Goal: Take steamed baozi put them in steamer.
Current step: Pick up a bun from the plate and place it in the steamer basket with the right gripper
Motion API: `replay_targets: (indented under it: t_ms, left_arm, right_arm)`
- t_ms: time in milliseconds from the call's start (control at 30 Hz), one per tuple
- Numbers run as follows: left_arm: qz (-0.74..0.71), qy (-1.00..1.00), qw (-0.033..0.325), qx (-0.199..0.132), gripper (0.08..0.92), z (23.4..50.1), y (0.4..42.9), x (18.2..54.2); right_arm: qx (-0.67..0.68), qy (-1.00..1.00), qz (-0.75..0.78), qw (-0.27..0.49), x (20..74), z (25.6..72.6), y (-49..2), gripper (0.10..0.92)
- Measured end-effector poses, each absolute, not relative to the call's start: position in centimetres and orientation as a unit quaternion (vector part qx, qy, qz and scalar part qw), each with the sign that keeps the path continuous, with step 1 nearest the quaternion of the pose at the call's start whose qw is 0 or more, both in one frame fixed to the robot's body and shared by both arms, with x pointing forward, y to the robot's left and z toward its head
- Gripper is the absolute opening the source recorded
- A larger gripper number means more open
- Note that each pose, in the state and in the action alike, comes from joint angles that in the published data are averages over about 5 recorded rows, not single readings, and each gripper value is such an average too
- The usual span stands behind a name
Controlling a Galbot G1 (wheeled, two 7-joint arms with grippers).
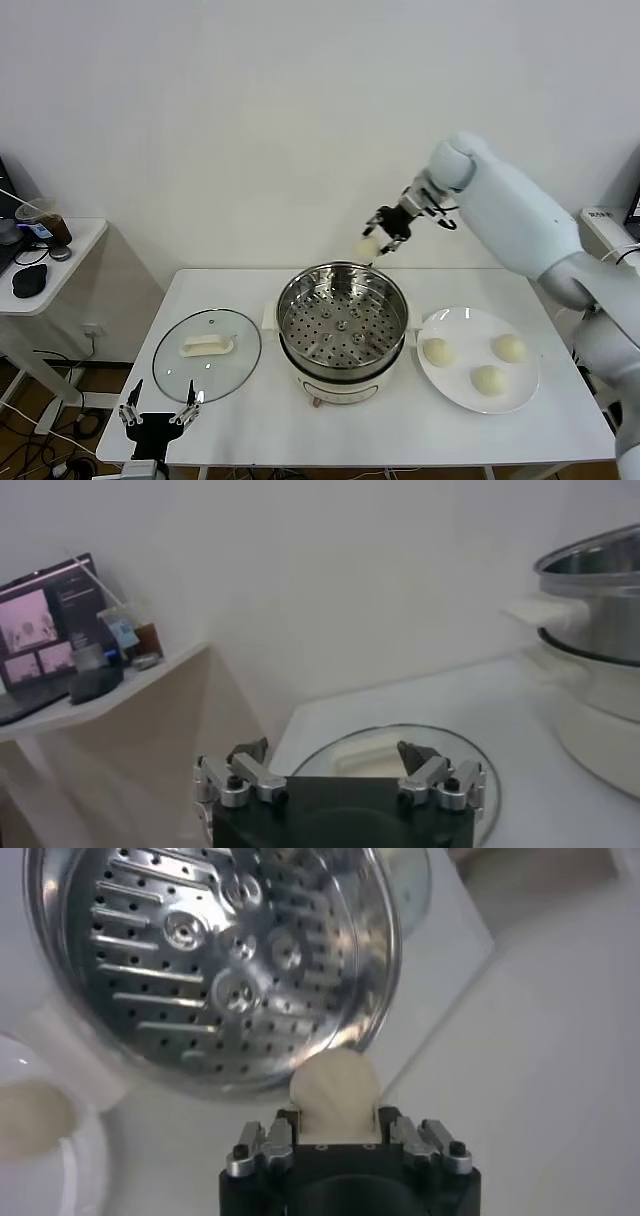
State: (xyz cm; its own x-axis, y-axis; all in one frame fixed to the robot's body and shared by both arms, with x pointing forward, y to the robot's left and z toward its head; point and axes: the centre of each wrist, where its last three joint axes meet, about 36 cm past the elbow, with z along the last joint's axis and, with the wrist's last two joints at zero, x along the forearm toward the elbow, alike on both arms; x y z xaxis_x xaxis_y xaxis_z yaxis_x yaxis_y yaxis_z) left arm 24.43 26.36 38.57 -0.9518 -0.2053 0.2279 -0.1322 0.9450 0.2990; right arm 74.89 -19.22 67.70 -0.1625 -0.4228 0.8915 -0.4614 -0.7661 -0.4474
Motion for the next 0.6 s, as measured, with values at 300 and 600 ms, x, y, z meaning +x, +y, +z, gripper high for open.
replay_targets:
  t_ms: [300, 600]
  left_arm:
    - [-0.135, -0.978, 0.130, 0.093, 0.823, 38.6, 25.9, 24.1]
    - [-0.131, -0.978, 0.130, 0.099, 0.823, 38.6, 25.8, 24.2]
  right_arm:
    - [0.662, -0.231, 0.713, -0.017, 74.6, 67.2, -13.3, 0.484]
    - [0.668, -0.157, 0.727, -0.018, 73.9, 64.8, -9.8, 0.485]
